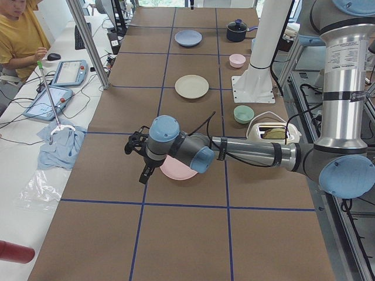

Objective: Stack three plates with pink and blue

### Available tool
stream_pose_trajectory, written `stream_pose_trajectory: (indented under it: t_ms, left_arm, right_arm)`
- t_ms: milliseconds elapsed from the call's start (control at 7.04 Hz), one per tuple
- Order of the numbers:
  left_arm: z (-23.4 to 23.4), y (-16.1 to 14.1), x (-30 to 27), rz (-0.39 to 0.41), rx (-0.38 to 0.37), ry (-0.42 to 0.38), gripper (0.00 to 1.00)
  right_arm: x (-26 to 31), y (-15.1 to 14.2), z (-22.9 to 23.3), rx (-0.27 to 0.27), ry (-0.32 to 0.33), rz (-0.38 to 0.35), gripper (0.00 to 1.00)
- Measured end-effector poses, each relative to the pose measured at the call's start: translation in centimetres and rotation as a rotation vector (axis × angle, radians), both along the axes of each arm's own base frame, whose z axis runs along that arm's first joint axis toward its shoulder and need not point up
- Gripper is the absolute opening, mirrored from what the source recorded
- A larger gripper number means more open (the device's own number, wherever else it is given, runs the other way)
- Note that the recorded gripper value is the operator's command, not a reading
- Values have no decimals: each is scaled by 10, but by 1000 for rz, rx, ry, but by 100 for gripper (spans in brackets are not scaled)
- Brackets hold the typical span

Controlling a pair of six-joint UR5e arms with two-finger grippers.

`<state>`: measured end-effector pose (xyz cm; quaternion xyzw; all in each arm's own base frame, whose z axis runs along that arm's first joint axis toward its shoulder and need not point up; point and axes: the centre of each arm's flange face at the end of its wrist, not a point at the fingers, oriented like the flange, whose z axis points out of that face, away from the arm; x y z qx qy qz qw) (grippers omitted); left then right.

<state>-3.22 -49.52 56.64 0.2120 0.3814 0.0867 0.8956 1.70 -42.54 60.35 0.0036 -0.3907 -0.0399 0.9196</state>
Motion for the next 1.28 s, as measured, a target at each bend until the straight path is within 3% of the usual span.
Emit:
stream_pose_trajectory:
  t_ms: [1279]
  left_arm:
    - [4,9,0,2,-1,1,100]
  right_arm:
    - [9,0,4,9,-17,17,100]
